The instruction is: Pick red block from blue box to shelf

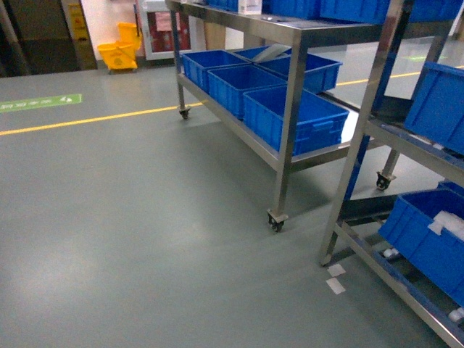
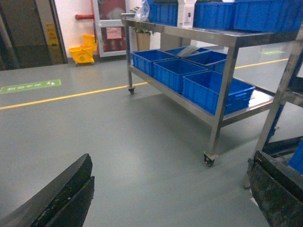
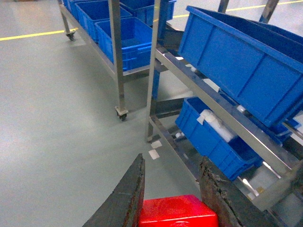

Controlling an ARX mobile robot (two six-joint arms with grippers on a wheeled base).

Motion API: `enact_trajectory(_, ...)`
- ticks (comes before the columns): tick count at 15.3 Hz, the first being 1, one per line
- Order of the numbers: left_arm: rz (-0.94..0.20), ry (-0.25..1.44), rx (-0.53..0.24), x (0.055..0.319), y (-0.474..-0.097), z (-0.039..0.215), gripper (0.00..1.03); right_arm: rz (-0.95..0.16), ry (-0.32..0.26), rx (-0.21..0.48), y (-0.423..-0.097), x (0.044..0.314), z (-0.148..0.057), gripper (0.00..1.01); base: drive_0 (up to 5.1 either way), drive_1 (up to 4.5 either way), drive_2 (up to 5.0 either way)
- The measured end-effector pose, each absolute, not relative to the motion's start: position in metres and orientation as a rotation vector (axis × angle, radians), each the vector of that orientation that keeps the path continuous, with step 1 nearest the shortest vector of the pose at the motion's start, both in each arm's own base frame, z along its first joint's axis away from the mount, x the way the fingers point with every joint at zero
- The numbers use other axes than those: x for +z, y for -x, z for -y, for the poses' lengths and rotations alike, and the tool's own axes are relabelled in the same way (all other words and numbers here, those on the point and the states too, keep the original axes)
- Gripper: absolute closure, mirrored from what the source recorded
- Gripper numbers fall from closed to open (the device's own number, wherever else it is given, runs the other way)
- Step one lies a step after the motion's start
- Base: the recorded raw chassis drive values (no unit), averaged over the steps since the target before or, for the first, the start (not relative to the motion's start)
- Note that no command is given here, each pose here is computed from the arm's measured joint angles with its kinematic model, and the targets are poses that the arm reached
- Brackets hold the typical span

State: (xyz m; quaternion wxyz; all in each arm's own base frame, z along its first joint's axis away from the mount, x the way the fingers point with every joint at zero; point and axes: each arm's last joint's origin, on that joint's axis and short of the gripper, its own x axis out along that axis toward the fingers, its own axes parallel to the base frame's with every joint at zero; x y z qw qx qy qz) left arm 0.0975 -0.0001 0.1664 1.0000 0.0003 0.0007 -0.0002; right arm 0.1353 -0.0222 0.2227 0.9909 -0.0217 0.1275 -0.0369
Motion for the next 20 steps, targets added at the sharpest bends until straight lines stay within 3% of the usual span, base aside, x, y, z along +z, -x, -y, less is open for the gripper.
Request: enact_trajectory(20, -0.001, -0.001, -0.001, 0.1664, -0.0975, 0.0001, 0.05, -0.252, 0.045, -0.075, -0.1348, 0.2231, 0.0221, 0.73, -1.6, -1.57, -1.6)
